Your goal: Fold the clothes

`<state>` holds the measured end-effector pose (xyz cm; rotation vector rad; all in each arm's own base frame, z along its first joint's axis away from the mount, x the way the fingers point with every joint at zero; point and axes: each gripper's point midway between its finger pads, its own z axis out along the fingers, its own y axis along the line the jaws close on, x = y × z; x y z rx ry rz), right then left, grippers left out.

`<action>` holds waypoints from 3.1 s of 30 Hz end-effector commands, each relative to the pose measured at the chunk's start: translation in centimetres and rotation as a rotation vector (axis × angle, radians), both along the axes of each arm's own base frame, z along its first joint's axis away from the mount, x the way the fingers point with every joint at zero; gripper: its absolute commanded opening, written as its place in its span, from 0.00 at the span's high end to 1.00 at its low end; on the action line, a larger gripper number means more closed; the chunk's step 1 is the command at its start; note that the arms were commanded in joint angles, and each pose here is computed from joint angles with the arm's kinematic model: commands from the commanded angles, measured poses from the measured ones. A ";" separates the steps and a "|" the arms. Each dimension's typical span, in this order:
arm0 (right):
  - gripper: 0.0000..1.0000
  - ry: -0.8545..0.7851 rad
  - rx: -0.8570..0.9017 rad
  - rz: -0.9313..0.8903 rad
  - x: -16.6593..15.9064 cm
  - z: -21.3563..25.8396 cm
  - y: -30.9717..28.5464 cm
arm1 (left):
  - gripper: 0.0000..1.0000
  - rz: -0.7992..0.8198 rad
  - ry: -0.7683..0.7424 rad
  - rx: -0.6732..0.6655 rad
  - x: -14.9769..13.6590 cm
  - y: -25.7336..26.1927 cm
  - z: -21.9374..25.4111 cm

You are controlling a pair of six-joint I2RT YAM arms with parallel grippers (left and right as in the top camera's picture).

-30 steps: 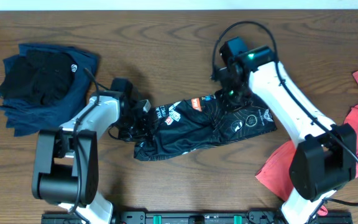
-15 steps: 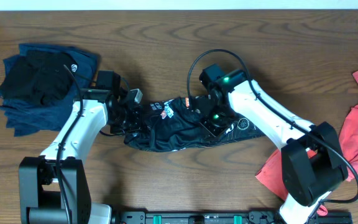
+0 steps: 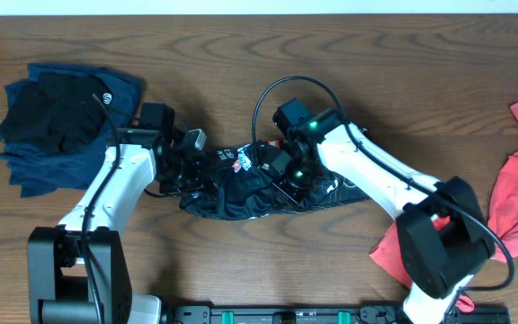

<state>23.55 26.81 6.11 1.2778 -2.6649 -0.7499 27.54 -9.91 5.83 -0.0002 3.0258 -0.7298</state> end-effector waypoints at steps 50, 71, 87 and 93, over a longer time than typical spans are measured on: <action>0.68 -0.414 -0.362 -0.649 15.9 2.0 -13.8 | 0.94 0.035 0.025 0.112 -0.3 2.4 0.0; 0.68 -0.221 -0.406 -0.653 10.4 -6.0 -19.1 | 0.94 0.208 -0.117 -0.053 6.0 2.9 6.8; 0.68 -0.216 -0.344 -0.650 9.1 -7.9 -16.2 | 0.94 0.268 -0.163 -0.326 9.0 -2.5 10.5; 0.68 -0.209 -0.346 -0.658 9.0 -7.9 -16.0 | 0.94 0.146 -0.217 -0.345 8.7 -6.7 11.1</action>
